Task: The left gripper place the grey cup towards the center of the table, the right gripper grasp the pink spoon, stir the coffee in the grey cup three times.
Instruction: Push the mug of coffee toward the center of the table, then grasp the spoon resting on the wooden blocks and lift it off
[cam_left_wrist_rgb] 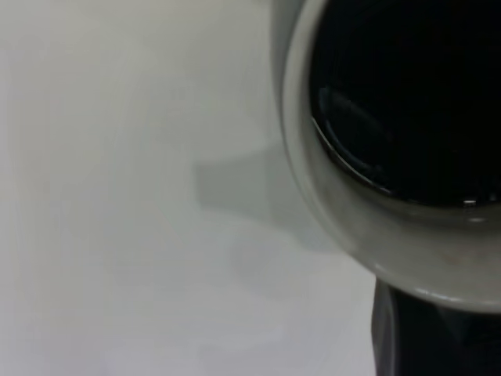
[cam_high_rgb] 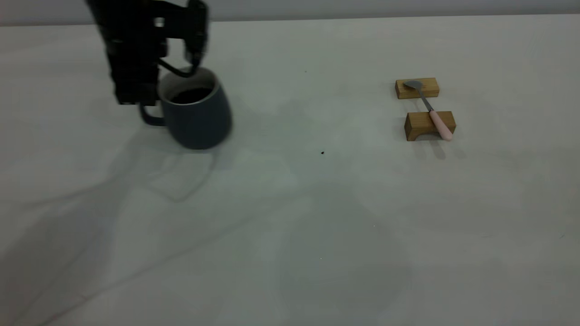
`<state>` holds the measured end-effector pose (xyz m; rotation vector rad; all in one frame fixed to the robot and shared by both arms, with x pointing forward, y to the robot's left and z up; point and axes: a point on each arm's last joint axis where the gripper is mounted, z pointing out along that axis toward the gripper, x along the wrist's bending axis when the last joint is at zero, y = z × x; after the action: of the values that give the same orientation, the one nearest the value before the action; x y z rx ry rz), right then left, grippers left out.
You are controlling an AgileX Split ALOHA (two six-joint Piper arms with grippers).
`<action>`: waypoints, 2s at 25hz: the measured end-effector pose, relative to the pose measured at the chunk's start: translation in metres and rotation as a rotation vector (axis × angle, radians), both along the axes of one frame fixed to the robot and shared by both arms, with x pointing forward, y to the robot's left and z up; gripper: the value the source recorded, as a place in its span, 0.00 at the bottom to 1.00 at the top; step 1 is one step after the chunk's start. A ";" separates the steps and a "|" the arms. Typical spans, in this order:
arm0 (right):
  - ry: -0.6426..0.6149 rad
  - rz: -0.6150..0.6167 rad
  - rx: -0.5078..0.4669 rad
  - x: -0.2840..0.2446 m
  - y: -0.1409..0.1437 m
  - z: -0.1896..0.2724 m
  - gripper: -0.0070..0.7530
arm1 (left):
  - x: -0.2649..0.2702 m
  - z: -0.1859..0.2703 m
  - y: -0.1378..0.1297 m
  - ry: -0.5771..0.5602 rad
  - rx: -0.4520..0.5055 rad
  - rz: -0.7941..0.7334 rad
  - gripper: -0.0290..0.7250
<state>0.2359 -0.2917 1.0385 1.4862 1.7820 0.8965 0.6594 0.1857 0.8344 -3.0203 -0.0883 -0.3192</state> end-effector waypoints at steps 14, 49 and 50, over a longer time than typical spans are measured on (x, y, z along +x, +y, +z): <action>0.000 0.000 0.000 0.000 0.000 0.000 0.32 | -0.017 -0.003 -0.064 -0.055 -0.065 -0.043 0.35; -0.001 0.000 0.000 0.000 0.000 0.000 0.32 | -0.111 0.251 -0.014 -0.166 -0.202 0.955 0.48; -0.001 0.000 0.000 0.000 0.000 0.000 0.32 | -0.116 0.256 -0.011 -0.179 -0.223 0.990 0.48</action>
<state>0.2359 -0.2917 1.0385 1.4857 1.7814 0.8970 0.5431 0.1745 1.0906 -2.6835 -1.6188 -0.4716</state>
